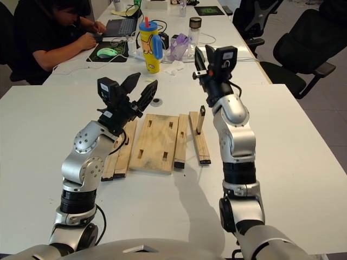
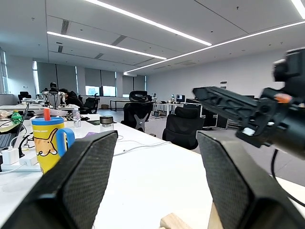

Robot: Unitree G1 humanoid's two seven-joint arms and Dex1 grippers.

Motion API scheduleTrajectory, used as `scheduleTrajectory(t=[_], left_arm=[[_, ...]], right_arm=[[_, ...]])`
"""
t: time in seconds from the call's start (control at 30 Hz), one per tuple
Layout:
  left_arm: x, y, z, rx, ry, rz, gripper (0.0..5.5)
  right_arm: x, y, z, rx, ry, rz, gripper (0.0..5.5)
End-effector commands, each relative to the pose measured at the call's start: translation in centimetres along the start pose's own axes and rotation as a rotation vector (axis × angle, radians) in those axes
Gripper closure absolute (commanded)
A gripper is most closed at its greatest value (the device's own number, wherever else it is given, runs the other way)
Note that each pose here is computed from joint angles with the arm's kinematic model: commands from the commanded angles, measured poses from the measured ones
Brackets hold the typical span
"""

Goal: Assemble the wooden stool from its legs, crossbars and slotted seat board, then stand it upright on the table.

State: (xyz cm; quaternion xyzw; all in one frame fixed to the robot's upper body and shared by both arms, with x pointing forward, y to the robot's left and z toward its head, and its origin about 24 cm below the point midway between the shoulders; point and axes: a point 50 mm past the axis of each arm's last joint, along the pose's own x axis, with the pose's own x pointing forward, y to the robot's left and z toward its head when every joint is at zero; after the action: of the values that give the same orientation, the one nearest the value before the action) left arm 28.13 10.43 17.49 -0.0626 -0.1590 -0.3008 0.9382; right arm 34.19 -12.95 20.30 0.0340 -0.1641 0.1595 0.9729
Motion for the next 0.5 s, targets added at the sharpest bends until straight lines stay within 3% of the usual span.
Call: scheduleTrajectory(t=[0.03,0.1,0.2,0.27,0.37,0.5], left_arm=[[0.1,0.1,0.0,0.008,0.002,0.005,2.42],[0.2,0.0,0.1,0.011,-0.004,0.005,2.42],[0.1,0.2,0.6,0.008,-0.020,0.026,2.42],[0.2,-0.1,1.2,0.002,-0.036,0.024,2.42],[0.0,-0.2,2.9,0.062,-0.090,0.042,2.42],[-1.5,1.3,7.9,0.289,-0.272,0.243,2.42]], right_arm=[[0.4,-0.8,-2.1,-0.042,0.084,-0.060,4.14],[-1.2,-1.4,-6.3,-0.041,0.258,-0.113,4.14],[-5.4,-1.1,-14.3,-0.009,0.650,-0.116,4.14],[-7.2,-1.3,-16.0,-0.015,0.738,-0.142,4.14],[-5.3,-1.7,-13.6,-0.032,0.585,-0.134,4.14],[-2.6,-1.7,-6.5,-0.053,0.152,-0.121,4.14]])
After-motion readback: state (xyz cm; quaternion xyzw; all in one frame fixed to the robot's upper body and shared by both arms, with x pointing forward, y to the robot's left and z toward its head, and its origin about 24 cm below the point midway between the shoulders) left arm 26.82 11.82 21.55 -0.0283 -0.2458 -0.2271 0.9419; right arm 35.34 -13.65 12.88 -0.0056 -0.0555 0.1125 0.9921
